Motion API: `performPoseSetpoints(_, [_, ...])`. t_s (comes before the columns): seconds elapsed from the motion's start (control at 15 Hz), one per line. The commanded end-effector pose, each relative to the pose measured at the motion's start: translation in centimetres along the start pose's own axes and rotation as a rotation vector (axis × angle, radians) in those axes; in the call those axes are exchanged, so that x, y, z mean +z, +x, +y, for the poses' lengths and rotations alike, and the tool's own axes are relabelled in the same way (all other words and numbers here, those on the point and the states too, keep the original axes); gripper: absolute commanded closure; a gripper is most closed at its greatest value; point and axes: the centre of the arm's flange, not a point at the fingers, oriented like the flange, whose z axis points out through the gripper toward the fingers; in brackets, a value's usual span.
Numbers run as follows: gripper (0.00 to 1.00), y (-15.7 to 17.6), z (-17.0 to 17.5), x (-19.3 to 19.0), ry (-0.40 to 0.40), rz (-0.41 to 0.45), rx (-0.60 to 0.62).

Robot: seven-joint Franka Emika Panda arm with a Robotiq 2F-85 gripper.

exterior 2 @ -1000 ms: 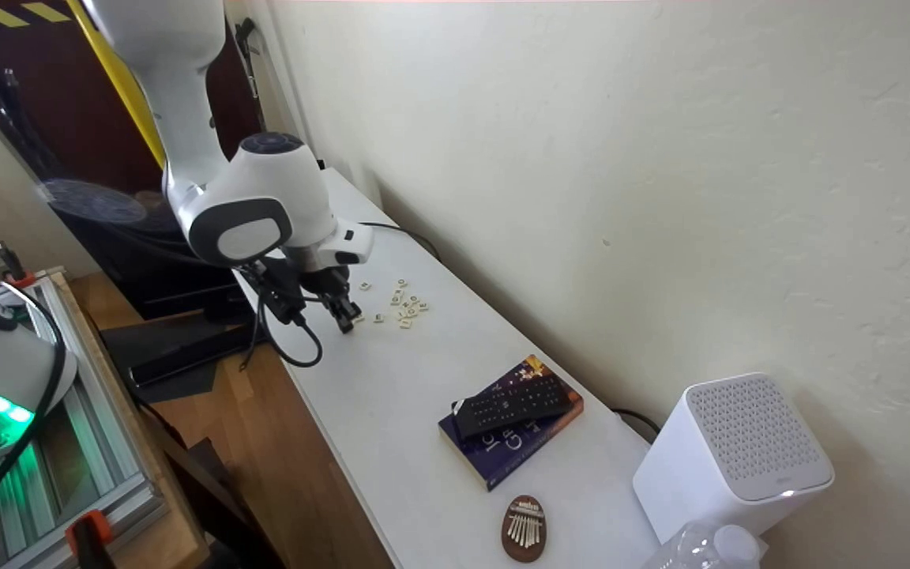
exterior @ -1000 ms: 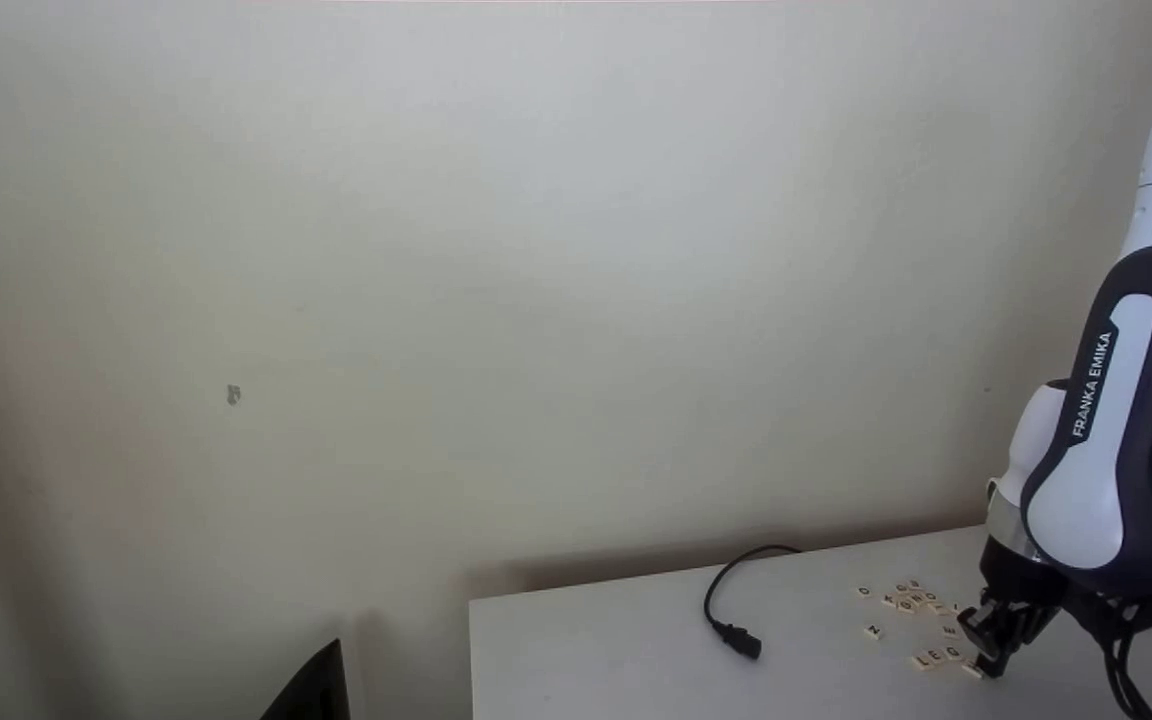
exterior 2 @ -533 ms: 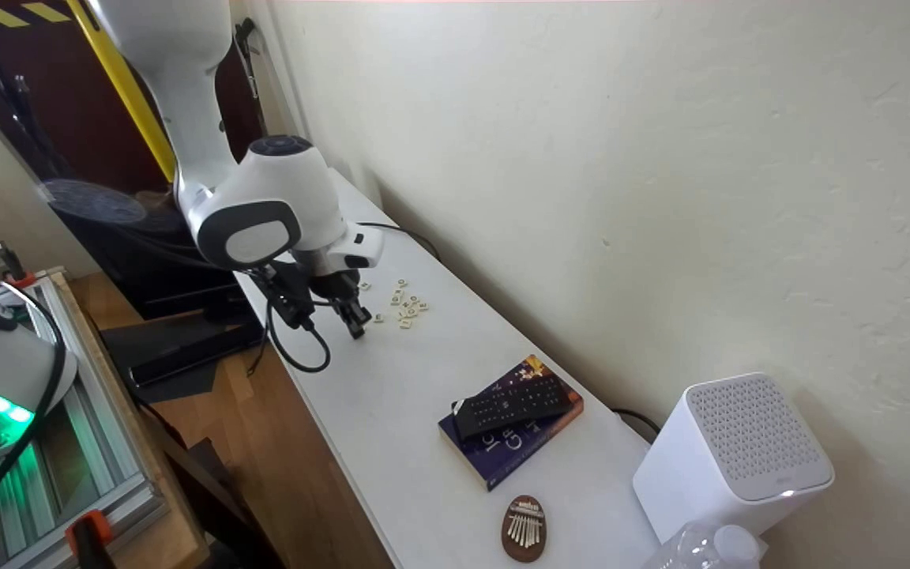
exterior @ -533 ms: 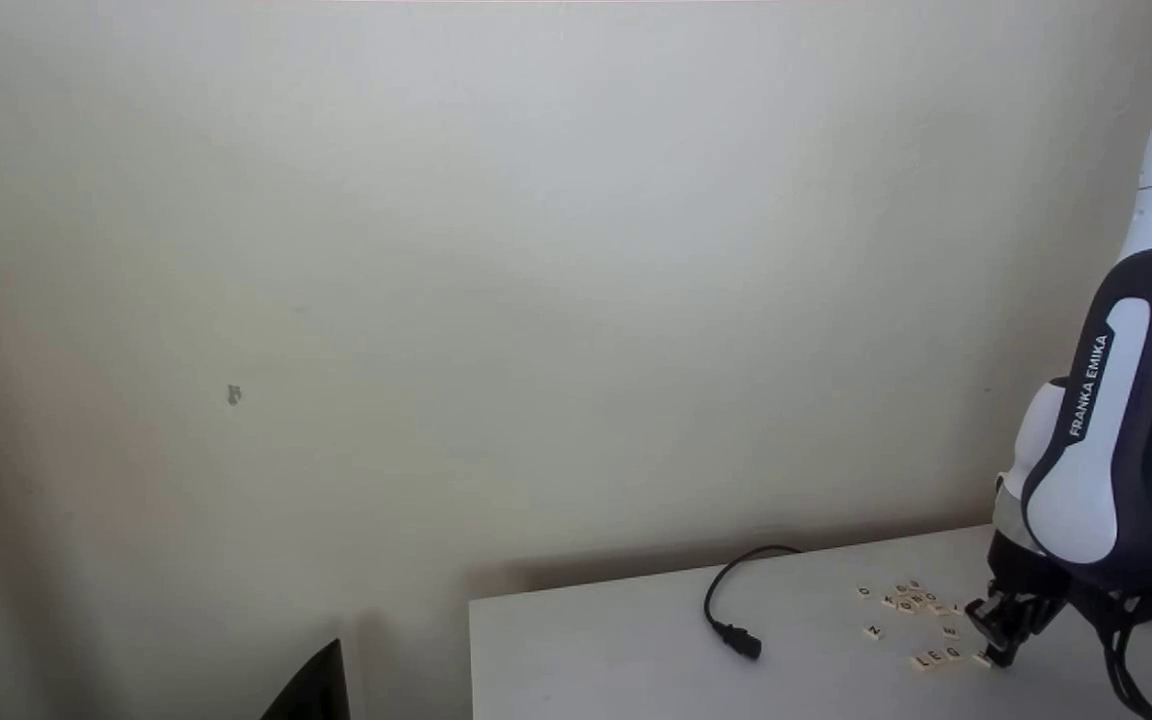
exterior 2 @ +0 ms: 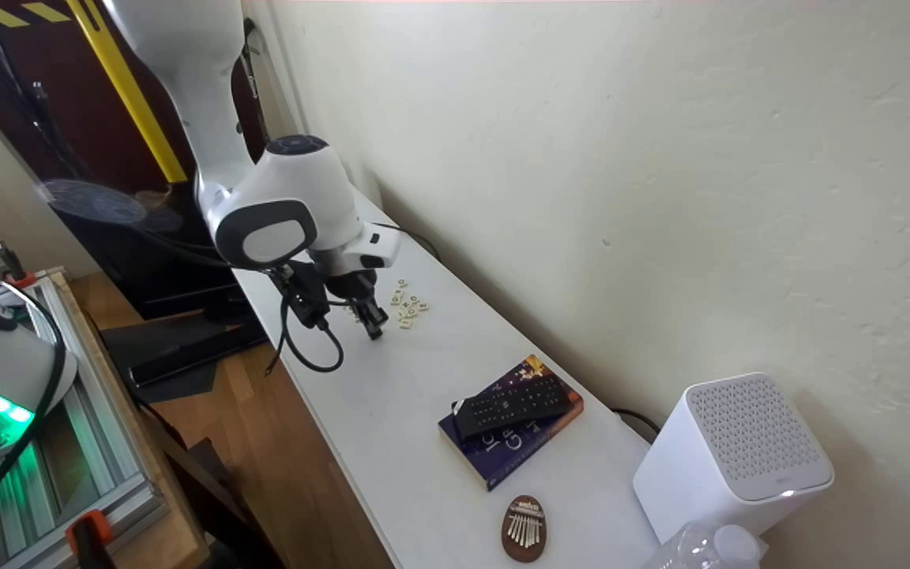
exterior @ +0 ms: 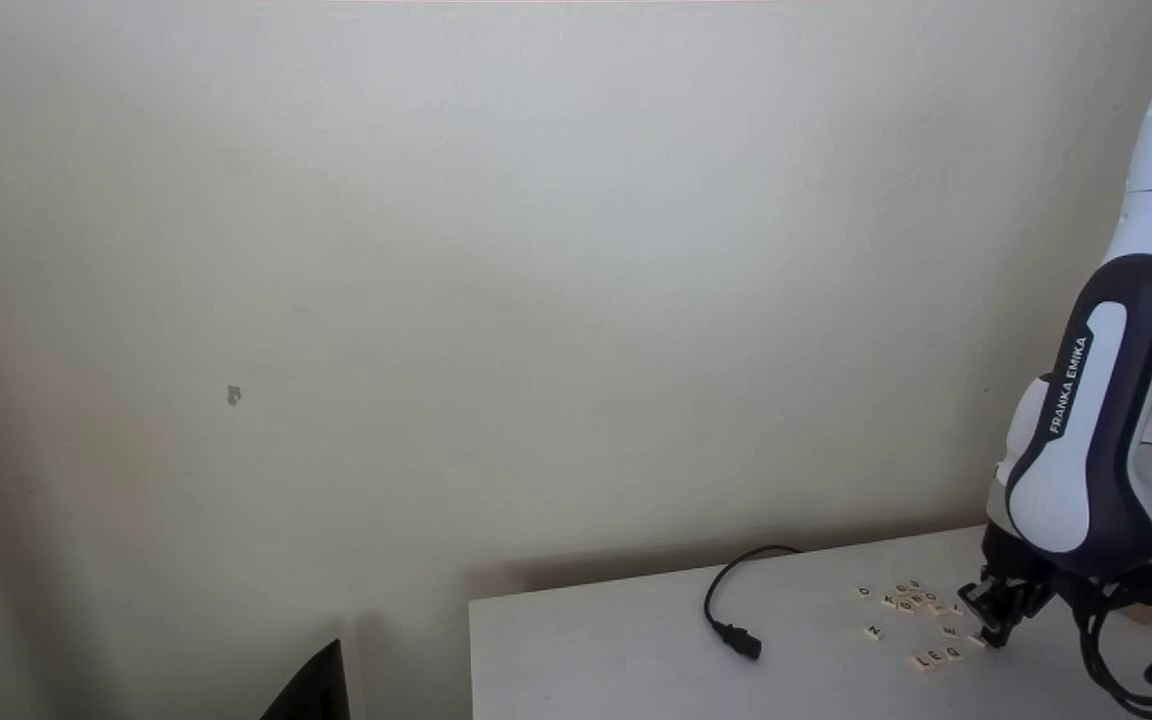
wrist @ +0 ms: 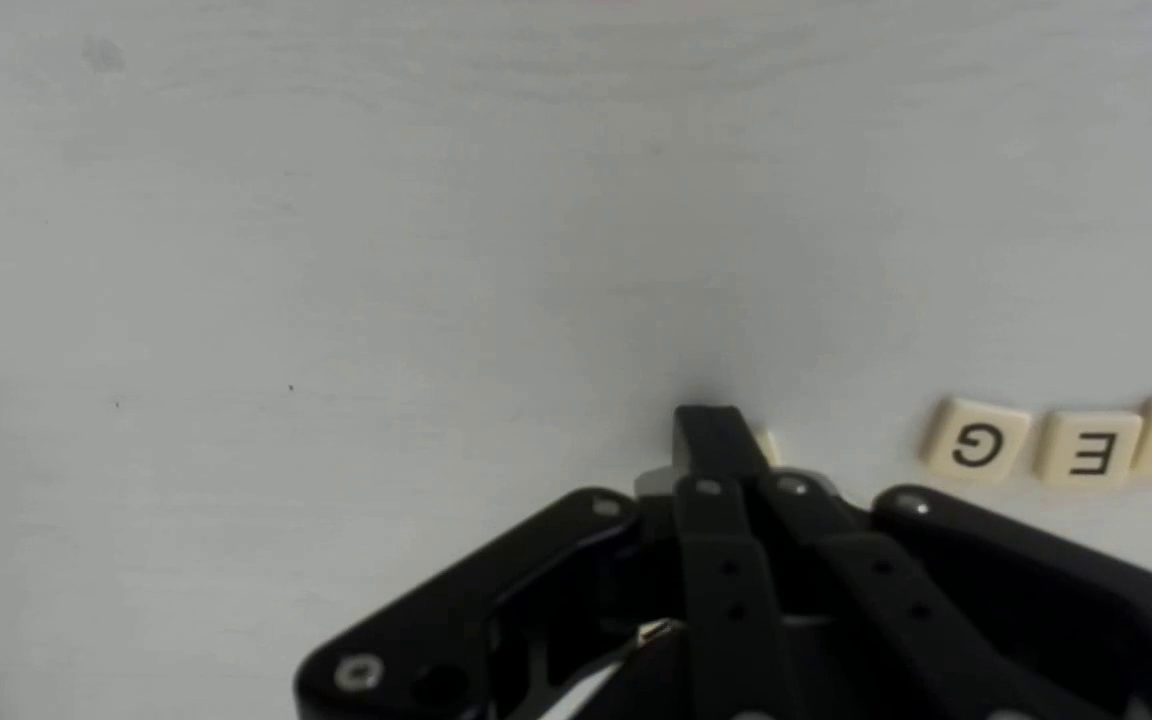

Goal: Spell out the word "leg" with the letter blocks

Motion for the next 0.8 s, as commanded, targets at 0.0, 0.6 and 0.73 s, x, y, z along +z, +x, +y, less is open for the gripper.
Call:
performPoseSetpoints(0.0, [1.00,1.5,-0.2,1.5,-0.011,0.008,0.046])
performPoseSetpoints(0.6, [1.00,1.2,-0.2,-3.2,-0.001,0.094,0.082])
performPoseSetpoints(0.73, [1.00,1.0,-0.7,-4.0,0.004,0.102,0.078])
